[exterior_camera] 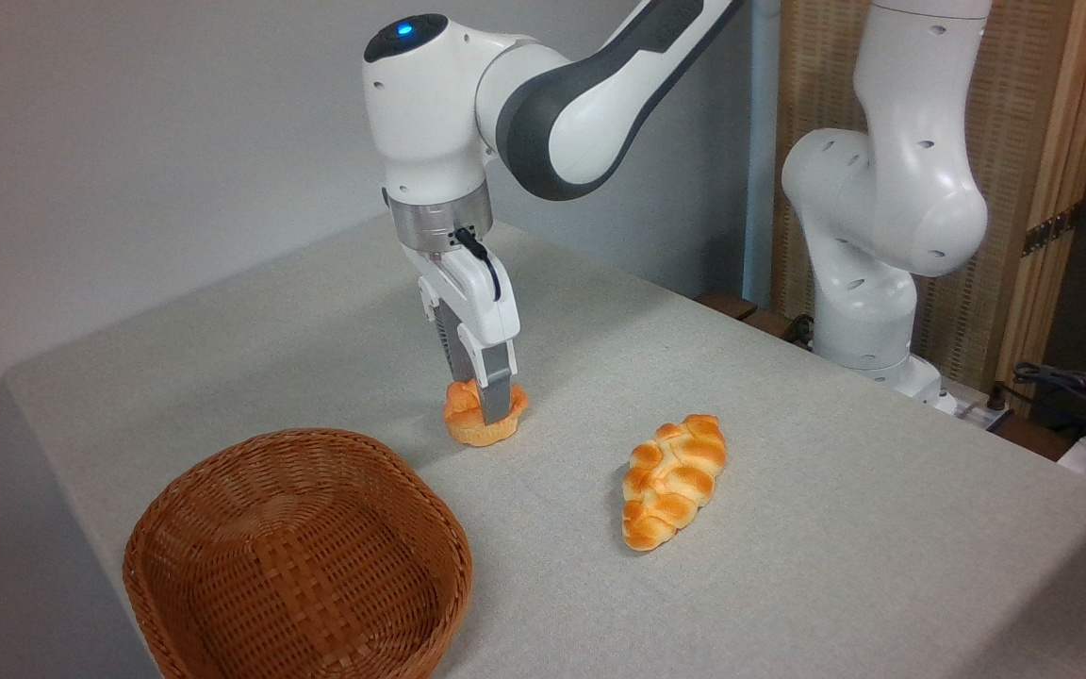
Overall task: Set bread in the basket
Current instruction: 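Close the gripper on the round orange bun, then lift the bun and carry it over the wicker basket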
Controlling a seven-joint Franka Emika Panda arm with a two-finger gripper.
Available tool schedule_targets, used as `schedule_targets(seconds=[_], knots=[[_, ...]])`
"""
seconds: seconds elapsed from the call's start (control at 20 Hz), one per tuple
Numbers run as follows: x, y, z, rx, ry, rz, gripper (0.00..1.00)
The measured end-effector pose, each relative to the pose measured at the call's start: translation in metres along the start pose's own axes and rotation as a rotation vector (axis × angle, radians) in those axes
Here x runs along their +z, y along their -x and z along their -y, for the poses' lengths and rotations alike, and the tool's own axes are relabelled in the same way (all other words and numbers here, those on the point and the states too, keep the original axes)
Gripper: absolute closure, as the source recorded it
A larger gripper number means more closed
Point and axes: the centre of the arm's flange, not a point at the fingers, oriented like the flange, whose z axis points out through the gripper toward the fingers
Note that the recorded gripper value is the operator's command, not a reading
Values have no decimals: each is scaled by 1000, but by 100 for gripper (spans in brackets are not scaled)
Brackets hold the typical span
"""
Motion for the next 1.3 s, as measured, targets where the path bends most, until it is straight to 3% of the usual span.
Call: schedule_targets(seconds=[0.8,0.95,1.15,1.3], knots=[[-2,0,-1,1,-3,-4,80],[-11,1,-3,3,18,18,80],[-54,-4,0,4,48,44,77],[-104,-11,22,-17,-1,-23,75]])
